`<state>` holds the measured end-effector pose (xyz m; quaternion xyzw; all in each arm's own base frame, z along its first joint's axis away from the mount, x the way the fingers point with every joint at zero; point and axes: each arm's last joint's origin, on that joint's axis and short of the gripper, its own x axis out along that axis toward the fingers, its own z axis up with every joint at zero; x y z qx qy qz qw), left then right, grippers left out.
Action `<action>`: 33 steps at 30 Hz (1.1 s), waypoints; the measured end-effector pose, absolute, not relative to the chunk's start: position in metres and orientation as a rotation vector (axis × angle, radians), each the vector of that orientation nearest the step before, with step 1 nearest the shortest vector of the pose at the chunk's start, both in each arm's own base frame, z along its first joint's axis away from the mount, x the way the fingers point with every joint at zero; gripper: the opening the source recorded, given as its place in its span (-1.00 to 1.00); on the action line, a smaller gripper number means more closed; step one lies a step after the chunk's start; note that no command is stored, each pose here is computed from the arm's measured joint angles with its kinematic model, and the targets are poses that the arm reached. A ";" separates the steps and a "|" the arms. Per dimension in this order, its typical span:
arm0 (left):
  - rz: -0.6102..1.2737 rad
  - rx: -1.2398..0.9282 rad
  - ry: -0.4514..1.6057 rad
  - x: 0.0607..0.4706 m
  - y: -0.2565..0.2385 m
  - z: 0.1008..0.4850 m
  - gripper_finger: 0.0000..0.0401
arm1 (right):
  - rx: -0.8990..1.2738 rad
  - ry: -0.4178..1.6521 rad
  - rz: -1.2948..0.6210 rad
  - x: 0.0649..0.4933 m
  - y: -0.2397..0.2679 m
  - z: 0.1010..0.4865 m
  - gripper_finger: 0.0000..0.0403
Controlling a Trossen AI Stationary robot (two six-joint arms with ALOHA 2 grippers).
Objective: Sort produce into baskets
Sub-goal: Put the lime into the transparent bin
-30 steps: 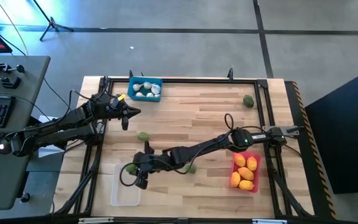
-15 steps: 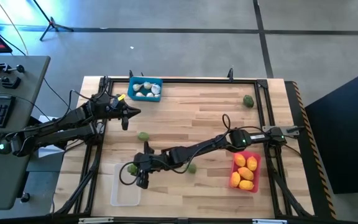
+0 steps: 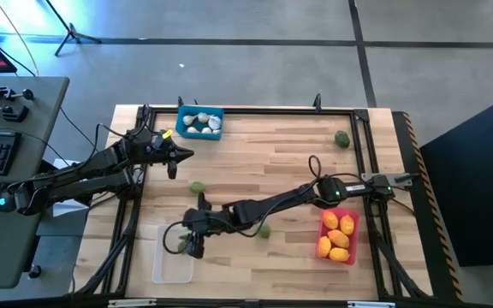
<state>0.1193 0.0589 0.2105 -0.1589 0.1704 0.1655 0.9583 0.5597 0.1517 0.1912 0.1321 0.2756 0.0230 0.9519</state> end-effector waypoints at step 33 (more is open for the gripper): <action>0.330 -0.328 0.388 0.118 0.058 0.207 -0.96 | 0.522 0.708 -0.473 0.408 0.206 0.213 -1.00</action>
